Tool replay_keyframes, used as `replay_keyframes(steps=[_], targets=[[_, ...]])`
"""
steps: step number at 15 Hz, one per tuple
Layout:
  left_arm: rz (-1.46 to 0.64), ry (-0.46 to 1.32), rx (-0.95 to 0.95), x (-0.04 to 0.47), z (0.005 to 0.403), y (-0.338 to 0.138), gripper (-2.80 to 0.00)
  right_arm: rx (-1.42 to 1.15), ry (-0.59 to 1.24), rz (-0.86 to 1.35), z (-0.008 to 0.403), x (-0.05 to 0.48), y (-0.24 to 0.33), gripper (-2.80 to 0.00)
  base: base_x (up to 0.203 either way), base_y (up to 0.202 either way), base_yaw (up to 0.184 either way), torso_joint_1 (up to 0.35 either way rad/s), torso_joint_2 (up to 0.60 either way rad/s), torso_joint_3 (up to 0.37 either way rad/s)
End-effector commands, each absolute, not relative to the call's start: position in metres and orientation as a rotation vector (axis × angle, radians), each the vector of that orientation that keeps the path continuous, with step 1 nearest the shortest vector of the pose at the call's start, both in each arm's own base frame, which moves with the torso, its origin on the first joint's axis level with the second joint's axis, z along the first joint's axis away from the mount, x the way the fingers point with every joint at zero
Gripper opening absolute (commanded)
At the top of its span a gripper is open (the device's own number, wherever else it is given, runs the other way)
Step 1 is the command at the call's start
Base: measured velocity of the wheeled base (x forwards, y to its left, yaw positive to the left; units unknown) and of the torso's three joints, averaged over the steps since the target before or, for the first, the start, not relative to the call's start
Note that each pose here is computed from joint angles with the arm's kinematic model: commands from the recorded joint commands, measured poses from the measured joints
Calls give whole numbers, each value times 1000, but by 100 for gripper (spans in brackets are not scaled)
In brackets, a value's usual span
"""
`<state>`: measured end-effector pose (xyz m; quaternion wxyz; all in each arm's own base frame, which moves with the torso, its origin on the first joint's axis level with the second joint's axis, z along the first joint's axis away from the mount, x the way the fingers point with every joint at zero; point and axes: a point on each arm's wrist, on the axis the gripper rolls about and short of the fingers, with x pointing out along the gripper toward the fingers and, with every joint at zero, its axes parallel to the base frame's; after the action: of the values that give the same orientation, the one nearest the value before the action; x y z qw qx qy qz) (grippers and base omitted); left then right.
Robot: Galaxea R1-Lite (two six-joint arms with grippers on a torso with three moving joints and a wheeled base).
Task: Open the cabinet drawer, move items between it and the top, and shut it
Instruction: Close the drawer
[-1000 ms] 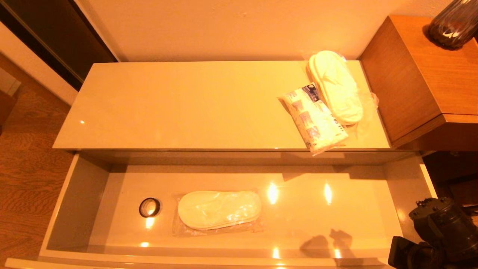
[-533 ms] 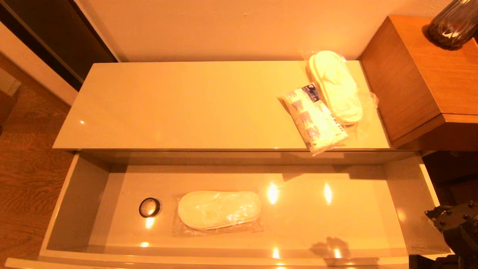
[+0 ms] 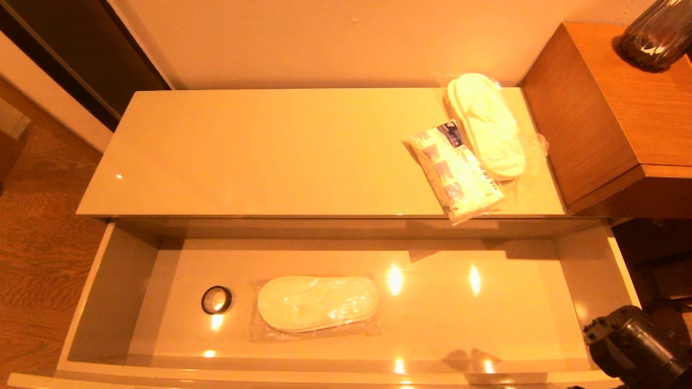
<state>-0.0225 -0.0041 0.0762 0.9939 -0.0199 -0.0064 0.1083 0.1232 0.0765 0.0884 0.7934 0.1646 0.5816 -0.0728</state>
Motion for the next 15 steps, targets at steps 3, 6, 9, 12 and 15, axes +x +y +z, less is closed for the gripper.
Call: replay_keyframes(steps=[3, 6, 9, 12, 15], targets=[[217, -51, -37, -25, 75, -5, -280, 320, 1308, -199, 76, 128, 80, -280, 0, 0, 0, 0, 0, 0], [217, -51, -37, -25, 75, -5, -280, 333, 1294, -198, 75, 132, 82, -280, 0, 0, 0, 0, 0, 0], [217, -51, -37, -25, 75, -5, -280, 326, 1310, -209, 71, 134, 83, -280, 0, 0, 0, 0, 0, 0], [217, -51, -37, -25, 75, -5, -280, 329, 1305, -211, 67, 138, 86, -280, 0, 0, 0, 0, 0, 0], [217, -51, -37, -25, 75, -5, -280, 351, 1279, -208, 67, 142, 88, -280, 0, 0, 0, 0, 0, 0]])
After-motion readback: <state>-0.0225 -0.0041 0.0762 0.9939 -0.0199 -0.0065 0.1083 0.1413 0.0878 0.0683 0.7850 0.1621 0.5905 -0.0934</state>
